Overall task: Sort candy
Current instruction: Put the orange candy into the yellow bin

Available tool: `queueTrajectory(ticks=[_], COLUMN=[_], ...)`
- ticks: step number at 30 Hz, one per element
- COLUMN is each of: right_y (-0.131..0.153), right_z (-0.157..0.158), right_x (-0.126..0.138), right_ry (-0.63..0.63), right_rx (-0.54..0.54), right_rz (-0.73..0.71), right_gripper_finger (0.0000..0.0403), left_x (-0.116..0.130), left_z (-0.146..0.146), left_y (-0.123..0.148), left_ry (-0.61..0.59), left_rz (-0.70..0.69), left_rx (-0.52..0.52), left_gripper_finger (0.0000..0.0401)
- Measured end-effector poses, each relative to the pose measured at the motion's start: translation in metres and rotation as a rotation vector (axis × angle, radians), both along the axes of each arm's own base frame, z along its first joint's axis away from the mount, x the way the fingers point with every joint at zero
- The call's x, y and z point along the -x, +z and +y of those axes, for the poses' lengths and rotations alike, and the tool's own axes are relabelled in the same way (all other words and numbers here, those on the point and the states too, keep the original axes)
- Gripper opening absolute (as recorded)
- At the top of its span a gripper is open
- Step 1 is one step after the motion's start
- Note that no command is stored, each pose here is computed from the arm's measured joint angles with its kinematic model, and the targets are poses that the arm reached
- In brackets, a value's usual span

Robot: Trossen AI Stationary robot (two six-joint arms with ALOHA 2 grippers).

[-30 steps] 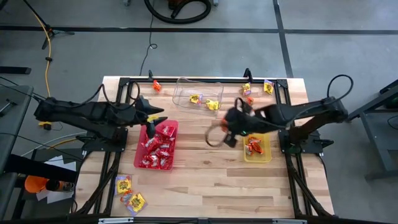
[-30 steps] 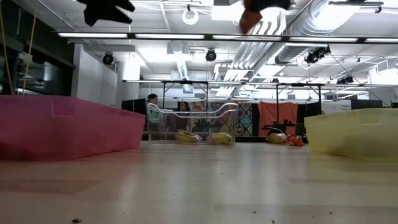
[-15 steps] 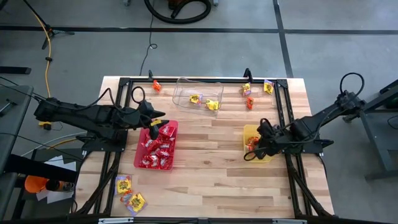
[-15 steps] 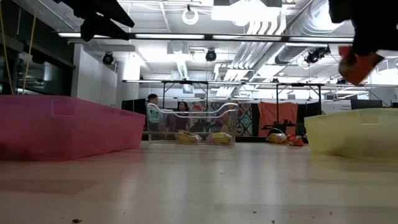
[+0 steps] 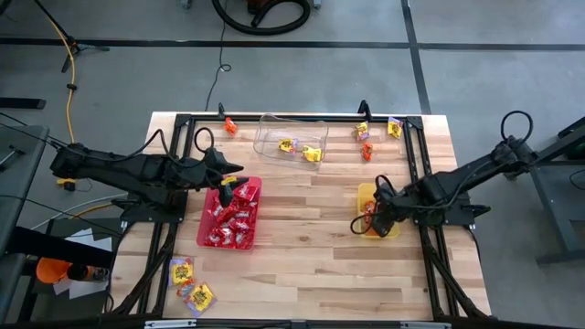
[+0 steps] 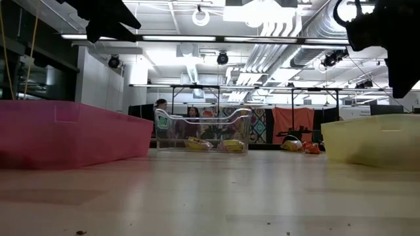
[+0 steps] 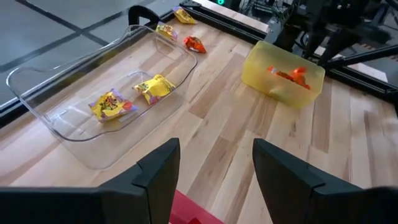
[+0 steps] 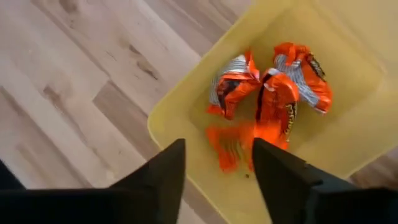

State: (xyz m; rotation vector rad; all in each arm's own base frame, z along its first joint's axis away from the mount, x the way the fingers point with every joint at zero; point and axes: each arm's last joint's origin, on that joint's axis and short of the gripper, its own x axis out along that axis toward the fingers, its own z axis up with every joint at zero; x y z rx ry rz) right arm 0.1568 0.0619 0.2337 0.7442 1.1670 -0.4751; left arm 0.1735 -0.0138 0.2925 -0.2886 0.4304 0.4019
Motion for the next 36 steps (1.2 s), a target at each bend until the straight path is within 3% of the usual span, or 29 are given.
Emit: queueTrajectory(ticks=[6,12,15,21,26,30,36], right_y=[0.006,0.022,0.024,0.014,-0.003,-0.024,-0.049], right_z=[-0.004,-0.019,-0.038,-0.093,-0.144,-0.181,-0.22], right_x=[-0.002,-0.026,-0.038,-0.045,-0.043,-0.037,-0.019], right_ry=[-0.086,-0.34,-0.454,-0.612,-0.664,-0.633,-0.683], right_rx=[-0.089,-0.123,-0.092,0.055,0.181,0.197,0.199], right_rz=[-0.058,-0.356,-0.426,-0.372,-0.241,-0.1,0.069], right_gripper_finger=[0.0235,0.0245,0.0245,0.0245,0.0245,0.0245,0.0245], left_x=[0.0,0.0,0.002,0.004,0.005,0.005,0.006], left_z=[0.0,0.0,0.0,0.0,0.001,0.002,0.004], left_y=[0.0,0.0,0.002,0.004,0.004,0.005,0.005], left_ry=[-0.014,-0.008,-0.026,-0.028,-0.015,0.061,0.126], left_rz=[0.009,0.004,-0.004,-0.018,-0.023,-0.047,-0.068], left_rx=[-0.025,-0.015,-0.003,-0.001,-0.001,0.017,0.026], left_gripper_finger=[0.019,0.019,0.019,0.019,0.019,0.019,0.019])
